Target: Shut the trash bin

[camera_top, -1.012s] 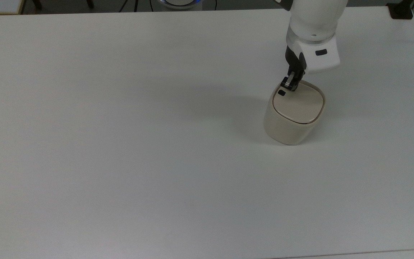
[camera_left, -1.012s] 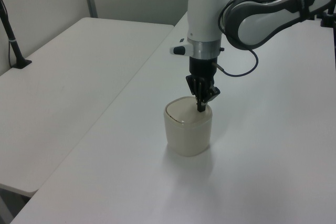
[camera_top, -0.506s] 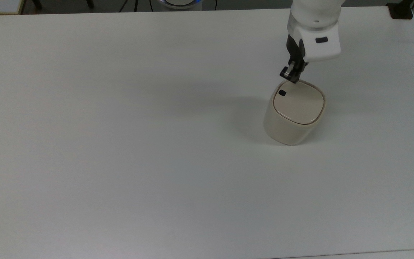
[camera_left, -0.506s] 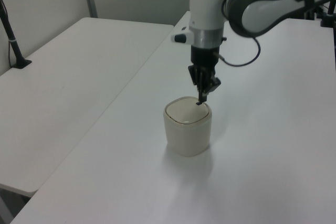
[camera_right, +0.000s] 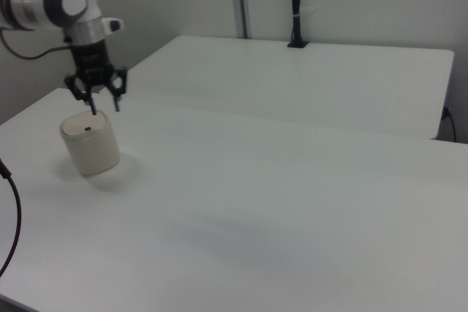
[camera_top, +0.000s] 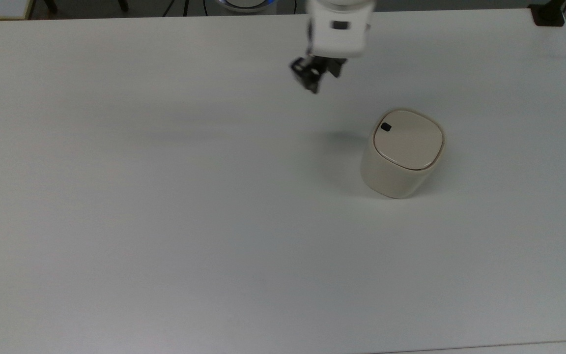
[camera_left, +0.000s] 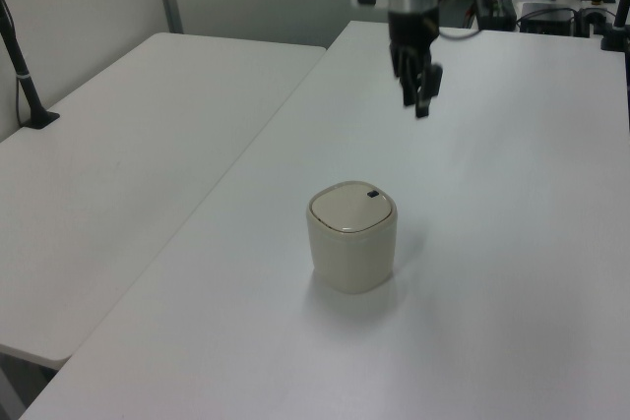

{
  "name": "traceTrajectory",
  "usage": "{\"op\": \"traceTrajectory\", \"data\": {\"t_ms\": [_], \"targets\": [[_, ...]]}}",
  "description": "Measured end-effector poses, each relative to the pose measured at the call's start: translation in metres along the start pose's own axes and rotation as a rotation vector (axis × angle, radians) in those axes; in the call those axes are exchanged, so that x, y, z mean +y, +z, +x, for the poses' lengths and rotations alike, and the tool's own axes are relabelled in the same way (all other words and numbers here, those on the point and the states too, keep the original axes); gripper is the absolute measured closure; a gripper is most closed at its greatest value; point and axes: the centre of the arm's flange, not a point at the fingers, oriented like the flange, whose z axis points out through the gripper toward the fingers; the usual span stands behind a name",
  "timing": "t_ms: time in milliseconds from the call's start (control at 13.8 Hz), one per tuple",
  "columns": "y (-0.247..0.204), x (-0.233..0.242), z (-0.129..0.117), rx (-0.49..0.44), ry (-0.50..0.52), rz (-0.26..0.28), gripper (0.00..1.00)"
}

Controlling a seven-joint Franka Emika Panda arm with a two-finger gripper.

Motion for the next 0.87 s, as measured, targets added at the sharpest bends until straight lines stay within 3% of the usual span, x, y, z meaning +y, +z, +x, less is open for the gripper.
{"op": "traceTrajectory", "data": {"t_ms": [145,289,434,578,723,867], "targets": [[-0.021,0.047,-0.041,0.0,0.116,-0.005,0.22],[-0.033,0.081,-0.071,0.004,0.275,-0.02,0.04],[-0.036,0.106,-0.092,-0.005,0.474,-0.051,0.0],[-0.036,0.121,-0.105,-0.011,0.739,-0.082,0.0],[-0.043,0.13,-0.114,0.002,0.892,-0.114,0.0],[-0.049,0.134,-0.12,0.015,0.935,-0.12,0.0]]}}
